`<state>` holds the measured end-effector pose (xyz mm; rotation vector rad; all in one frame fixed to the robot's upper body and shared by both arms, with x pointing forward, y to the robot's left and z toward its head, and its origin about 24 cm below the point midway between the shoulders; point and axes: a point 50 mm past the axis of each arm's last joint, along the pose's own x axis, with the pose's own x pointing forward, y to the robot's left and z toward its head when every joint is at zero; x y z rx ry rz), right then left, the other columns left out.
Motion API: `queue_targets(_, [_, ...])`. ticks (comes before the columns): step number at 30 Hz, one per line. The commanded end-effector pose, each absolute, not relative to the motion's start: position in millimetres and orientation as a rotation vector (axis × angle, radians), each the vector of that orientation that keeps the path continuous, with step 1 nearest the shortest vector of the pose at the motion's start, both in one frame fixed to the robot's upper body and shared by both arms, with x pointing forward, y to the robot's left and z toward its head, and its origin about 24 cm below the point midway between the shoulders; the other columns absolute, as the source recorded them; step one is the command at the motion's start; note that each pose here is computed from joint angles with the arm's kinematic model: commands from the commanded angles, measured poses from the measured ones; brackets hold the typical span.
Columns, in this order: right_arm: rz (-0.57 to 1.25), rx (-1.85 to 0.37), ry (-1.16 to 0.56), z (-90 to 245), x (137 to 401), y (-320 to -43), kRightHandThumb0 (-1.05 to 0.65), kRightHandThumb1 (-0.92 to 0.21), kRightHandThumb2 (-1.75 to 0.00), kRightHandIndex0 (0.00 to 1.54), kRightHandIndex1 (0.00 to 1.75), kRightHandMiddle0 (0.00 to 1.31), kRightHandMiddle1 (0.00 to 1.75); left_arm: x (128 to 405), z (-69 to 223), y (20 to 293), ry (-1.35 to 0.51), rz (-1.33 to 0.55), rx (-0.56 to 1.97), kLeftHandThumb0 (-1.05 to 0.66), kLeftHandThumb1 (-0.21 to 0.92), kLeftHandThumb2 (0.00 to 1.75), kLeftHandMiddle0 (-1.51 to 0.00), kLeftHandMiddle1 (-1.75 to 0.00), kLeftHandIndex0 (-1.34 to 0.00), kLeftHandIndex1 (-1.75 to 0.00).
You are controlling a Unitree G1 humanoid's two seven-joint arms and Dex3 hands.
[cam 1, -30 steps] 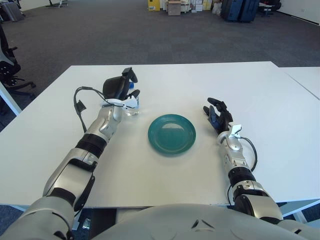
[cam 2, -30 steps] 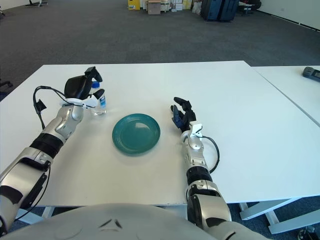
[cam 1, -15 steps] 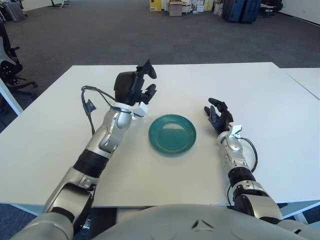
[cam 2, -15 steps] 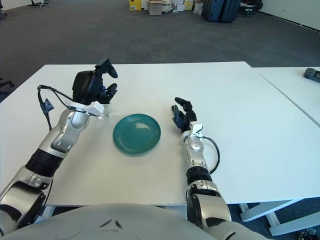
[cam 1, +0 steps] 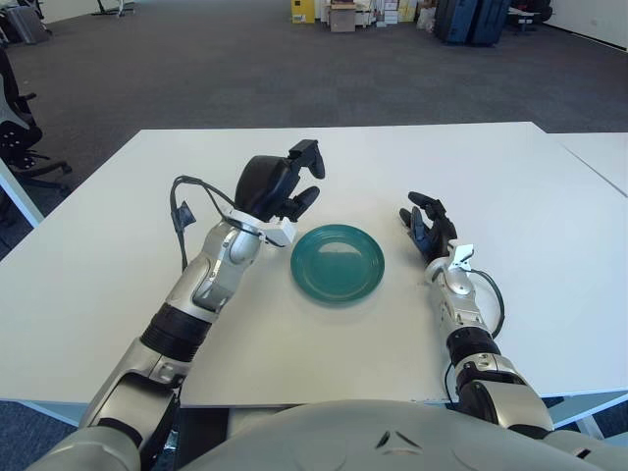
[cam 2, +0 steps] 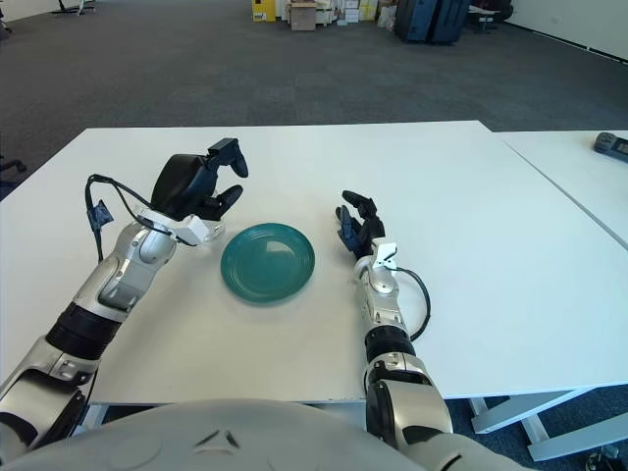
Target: Put the bottle into the plate.
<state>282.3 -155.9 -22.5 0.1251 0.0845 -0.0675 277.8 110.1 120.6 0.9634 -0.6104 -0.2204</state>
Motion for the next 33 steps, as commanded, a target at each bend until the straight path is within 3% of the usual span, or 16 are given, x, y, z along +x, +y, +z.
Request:
queue_targets(1, [-0.076,0.153,0.137,-31.2,278.8,-152.5,-0.59,-0.92,-0.61,0.56,0.00,0.17,0.87,281.8,120.3,113.5,-0.611,-0.233,0.987,-0.44,0.40,1.21,-1.14,-1.75,-0.54,-1.75])
queue_targets(15, [-0.077,0.149,0.137,-31.3,278.7,-152.1,-0.59,-0.92,-0.61,0.55,0.00,0.16,0.87,302.7,112.3,130.8,-0.496,-0.297,1.114,-0.45,0.41,1.20,-1.07,-1.75,-0.54,-1.75])
queue_targets(16, [-0.077,0.149,0.138,-31.4,278.7,-152.0,-0.59,-0.92,-0.61,0.55,0.00,0.16,0.87,307.6,111.1,139.8,-0.447,-0.287,1.153,-0.44,0.45,1.13,-0.98,-1.75,-0.50,-1.75])
queue_targets(17, [-0.076,0.149,0.138,-31.5,278.8,-152.0,-0.59,-0.92,-0.61,0.55,0.00,0.16,0.87,310.8,110.3,146.1,-0.413,-0.278,1.177,-0.58,0.62,0.91,-0.83,-1.75,-0.40,-1.72])
queue_targets(18, [-0.075,0.148,0.138,-31.5,278.7,-151.9,-0.59,-0.92,-0.61,0.55,0.00,0.16,0.87,313.1,109.1,150.5,-0.368,-0.266,1.210,-0.63,0.68,0.82,-0.77,-1.75,-0.36,-1.71])
queue_targets(20, [-0.074,0.148,0.138,-31.7,278.6,-152.0,-0.58,-0.92,-0.60,0.56,0.00,0.16,0.87,314.3,107.7,152.3,-0.317,-0.249,1.255,-0.79,0.82,0.67,-0.51,-1.60,-0.22,-1.52])
queue_targets(21, [-0.074,0.148,0.139,-31.8,278.6,-152.1,-0.58,-0.92,-0.60,0.57,0.01,0.17,0.87,314.4,107.4,152.1,-0.301,-0.241,1.272,-0.84,0.86,0.65,-0.44,-1.33,-0.15,-1.37])
queue_targets(26, [-0.071,0.150,0.145,-32.5,278.4,-152.1,-0.59,-0.92,-0.60,0.57,0.01,0.17,0.87,317.7,105.4,158.5,-0.264,-0.207,1.326,-0.94,0.91,0.63,-0.40,-0.62,-0.03,-1.05])
queue_targets(29, [-0.070,0.152,0.147,-32.9,278.2,-152.2,-0.58,-0.92,-0.60,0.58,0.01,0.17,0.87,320.3,105.1,163.0,-0.257,-0.195,1.355,-0.95,0.92,0.63,-0.38,-0.29,-0.01,-0.93])
queue_targets(33, [-0.068,0.150,0.147,-33.1,278.1,-152.5,-0.58,-0.92,-0.60,0.58,0.01,0.16,0.87,324.2,106.3,169.3,-0.257,-0.196,1.407,-0.96,0.92,0.61,-0.31,-0.11,0.00,-0.82])
